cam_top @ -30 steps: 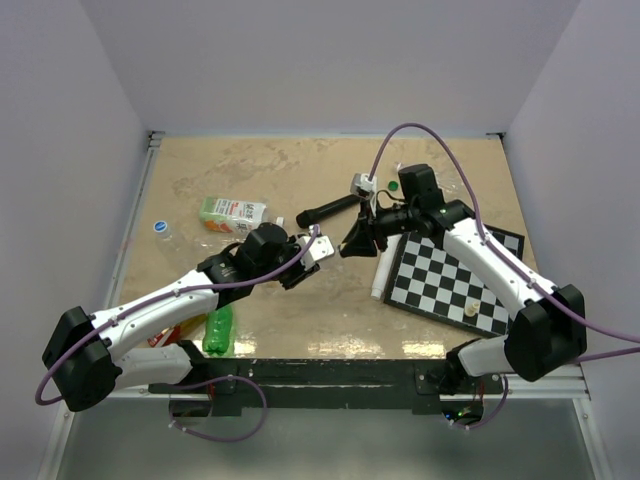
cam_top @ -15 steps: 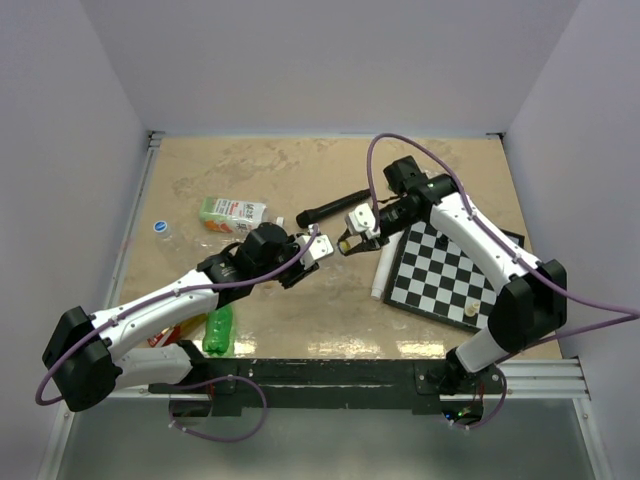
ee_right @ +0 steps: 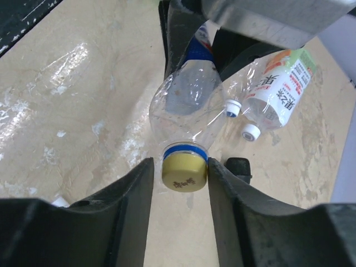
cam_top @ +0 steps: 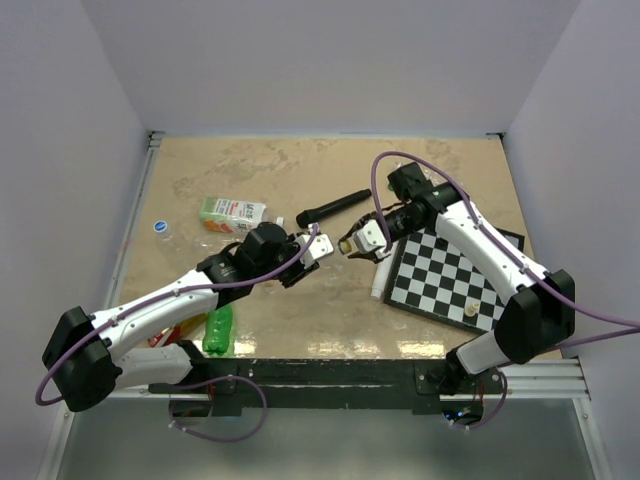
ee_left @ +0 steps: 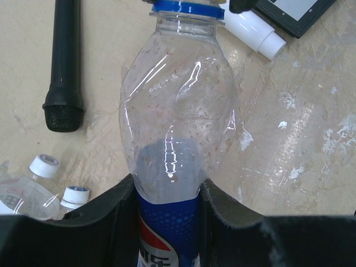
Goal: Unscrew the bottle caps
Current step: Unscrew the bottle cap from the plastic bottle.
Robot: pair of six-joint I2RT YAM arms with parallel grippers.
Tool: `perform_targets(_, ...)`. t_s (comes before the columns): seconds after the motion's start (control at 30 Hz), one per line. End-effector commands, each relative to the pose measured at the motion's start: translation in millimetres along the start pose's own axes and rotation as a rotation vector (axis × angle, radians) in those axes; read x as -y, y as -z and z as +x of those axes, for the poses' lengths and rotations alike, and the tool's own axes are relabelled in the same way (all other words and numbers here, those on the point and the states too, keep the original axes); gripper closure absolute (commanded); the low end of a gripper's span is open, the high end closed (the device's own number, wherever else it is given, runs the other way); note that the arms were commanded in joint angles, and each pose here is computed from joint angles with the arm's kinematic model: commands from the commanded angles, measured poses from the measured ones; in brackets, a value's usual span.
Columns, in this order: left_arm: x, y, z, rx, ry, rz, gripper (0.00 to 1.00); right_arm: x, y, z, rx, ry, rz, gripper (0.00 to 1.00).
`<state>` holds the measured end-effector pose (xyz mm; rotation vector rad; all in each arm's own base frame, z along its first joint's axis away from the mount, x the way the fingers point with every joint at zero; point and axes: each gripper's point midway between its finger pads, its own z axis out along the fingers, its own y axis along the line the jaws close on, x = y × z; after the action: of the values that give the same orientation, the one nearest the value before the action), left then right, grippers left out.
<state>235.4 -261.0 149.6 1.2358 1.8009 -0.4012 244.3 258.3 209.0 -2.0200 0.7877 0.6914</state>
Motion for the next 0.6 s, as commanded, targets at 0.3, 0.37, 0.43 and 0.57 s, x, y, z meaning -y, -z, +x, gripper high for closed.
perform_targets(0.3, -2, 3, -14, 0.053, -0.011, -0.002, 1.0, 4, 25, -14, -0.066, -0.497, 0.14, 0.15)
perform_targets(0.37, -2, 3, -15, 0.054, -0.011, 0.0, 1.0, 4, 26, -18, -0.039, -0.631, 0.153, 0.12)
perform_targets(0.43, -1, 2, -14, 0.053, -0.01, 0.004, 1.0, -1, 19, -29, 0.054, -0.748, 0.119, 0.11)
perform_targets(0.57, -2, 3, -15, 0.054, -0.01, 0.001, 1.0, 7, 14, -17, 0.072, -0.905, 0.182, 0.1)
